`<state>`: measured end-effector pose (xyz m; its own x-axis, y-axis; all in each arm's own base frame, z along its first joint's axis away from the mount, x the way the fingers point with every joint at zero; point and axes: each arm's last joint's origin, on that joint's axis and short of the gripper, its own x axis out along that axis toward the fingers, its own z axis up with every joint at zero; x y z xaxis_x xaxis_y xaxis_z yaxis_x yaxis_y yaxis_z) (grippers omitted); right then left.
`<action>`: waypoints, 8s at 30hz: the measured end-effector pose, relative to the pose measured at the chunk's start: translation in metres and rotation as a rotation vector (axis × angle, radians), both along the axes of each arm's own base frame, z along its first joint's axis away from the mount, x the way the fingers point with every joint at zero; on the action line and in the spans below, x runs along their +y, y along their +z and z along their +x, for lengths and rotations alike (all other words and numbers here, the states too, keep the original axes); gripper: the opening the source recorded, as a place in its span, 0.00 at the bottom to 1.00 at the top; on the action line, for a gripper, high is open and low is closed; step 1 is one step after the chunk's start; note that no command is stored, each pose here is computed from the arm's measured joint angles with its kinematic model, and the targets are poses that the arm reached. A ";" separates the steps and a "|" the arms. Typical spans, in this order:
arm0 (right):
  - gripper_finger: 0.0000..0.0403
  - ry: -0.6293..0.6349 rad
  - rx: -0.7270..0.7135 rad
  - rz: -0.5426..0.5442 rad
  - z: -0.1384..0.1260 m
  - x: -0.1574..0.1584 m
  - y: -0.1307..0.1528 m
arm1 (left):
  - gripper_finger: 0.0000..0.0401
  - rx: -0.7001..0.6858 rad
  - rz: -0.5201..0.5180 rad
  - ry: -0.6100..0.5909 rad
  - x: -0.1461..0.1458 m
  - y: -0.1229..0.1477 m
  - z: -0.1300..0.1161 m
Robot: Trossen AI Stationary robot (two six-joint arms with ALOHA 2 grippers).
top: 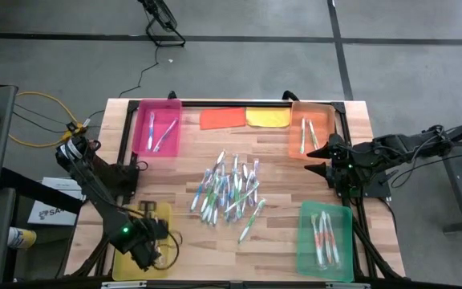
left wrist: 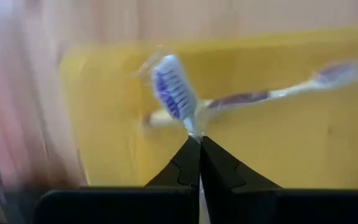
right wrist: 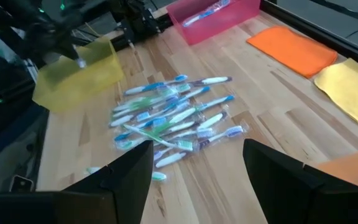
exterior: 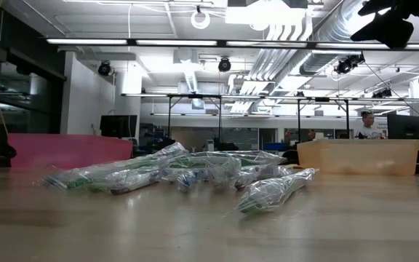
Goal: Pick & Place Toothbrushes
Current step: Put the purple toothbrush into the yellow bin, then put the blue toothbrush into the red bin, then put the purple toothbrush into the yellow bin
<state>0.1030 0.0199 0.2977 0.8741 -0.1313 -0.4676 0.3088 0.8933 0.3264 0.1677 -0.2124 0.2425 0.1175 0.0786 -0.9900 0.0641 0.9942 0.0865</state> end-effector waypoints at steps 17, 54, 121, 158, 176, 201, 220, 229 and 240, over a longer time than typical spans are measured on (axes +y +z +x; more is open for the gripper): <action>0.60 -0.056 0.071 0.013 -0.004 -0.002 -0.007 | 0.00 0.094 -0.032 -0.961 -0.011 -0.024 0.026; 0.60 -0.093 0.062 0.044 -0.004 -0.003 -0.007 | 0.42 0.279 -0.160 -1.034 -0.014 -0.023 0.021; 0.60 -0.069 0.070 0.000 -0.005 -0.003 -0.007 | 0.42 -0.073 -0.141 1.085 0.141 -0.093 0.132; 0.60 -0.228 0.030 -0.035 -0.005 -0.007 -0.006 | 0.03 -0.200 0.270 1.242 0.263 0.019 0.035; 0.60 -0.336 -0.017 0.042 -0.006 -0.009 -0.005 | 0.03 -0.061 0.262 1.241 0.354 -0.007 -0.009; 0.60 -0.418 -0.059 0.137 -0.006 -0.009 -0.005 | 0.45 -0.307 0.021 1.006 0.359 -0.022 0.011; 0.60 -0.463 -0.019 0.185 0.007 -0.005 -0.011 | 0.43 -0.557 -0.081 0.742 0.321 -0.027 0.080; 0.60 -0.459 0.003 0.181 0.011 -0.004 -0.014 | 0.43 -0.527 -0.148 0.705 0.297 -0.051 0.118; 0.60 -0.428 0.032 0.139 0.010 -0.004 -0.014 | 0.43 -0.527 -0.003 0.670 0.281 -0.058 0.165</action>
<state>0.1129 0.0160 0.2833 0.7395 -0.4121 -0.5323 0.6531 0.6310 0.4188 0.3322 0.0685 0.1846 0.4930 0.2932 -0.8191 -0.5855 0.8082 -0.0631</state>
